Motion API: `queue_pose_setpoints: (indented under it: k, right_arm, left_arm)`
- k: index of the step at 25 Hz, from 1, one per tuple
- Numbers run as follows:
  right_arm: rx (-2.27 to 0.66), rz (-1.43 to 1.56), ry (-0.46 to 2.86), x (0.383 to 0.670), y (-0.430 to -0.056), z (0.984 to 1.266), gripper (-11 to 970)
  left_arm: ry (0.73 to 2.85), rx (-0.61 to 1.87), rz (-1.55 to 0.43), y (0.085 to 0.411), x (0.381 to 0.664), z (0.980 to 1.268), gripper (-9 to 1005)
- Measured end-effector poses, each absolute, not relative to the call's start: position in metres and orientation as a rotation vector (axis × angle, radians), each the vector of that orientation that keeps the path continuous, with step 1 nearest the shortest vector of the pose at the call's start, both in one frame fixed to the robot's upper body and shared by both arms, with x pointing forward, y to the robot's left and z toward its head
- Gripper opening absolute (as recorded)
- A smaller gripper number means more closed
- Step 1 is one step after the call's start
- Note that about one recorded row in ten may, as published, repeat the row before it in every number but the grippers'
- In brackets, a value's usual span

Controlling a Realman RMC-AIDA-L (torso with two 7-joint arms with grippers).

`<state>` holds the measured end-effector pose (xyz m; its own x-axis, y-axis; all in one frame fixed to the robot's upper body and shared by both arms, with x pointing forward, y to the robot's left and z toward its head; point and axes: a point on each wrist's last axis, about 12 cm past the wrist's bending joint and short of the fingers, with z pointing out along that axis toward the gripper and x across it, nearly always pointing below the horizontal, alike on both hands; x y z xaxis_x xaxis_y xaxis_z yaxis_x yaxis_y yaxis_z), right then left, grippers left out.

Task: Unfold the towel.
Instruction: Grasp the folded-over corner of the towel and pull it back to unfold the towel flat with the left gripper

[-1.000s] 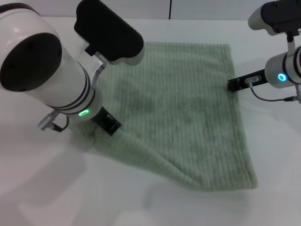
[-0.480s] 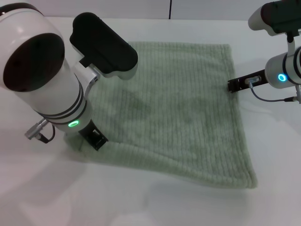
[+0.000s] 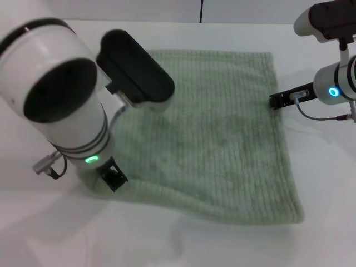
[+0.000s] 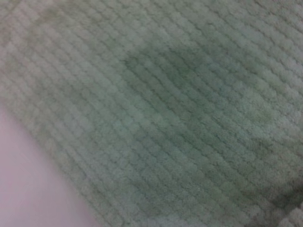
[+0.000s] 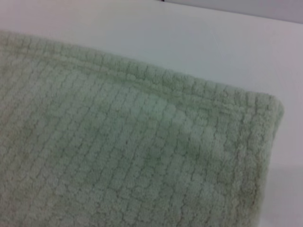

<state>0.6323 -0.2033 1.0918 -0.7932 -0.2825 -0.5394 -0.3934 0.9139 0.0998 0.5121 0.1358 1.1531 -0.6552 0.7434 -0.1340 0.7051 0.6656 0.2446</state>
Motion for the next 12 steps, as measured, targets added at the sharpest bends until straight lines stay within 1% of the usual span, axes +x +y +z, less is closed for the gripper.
queue_pose_setpoints:
  k: [3, 8, 12]
  right_arm:
    - [-0.485, 0.279, 2.542, 0.6322, -0.2035, 1.0915, -1]
    - [-0.485, 0.279, 2.542, 0.6321, -0.2036, 1.0914, -1]
    - [-0.485, 0.279, 2.543, 0.6321, -0.2036, 1.0913, -2]
  left_arm:
    - [2.644, 1.226, 0.27, 0.131, 0.5075, 1.1505, 97]
    - [2.639, 1.232, 0.281, 0.13, 0.5084, 1.1521, 281]
    - [2.62, 1.219, 0.28, 0.1314, 0.514, 1.1558, 467]
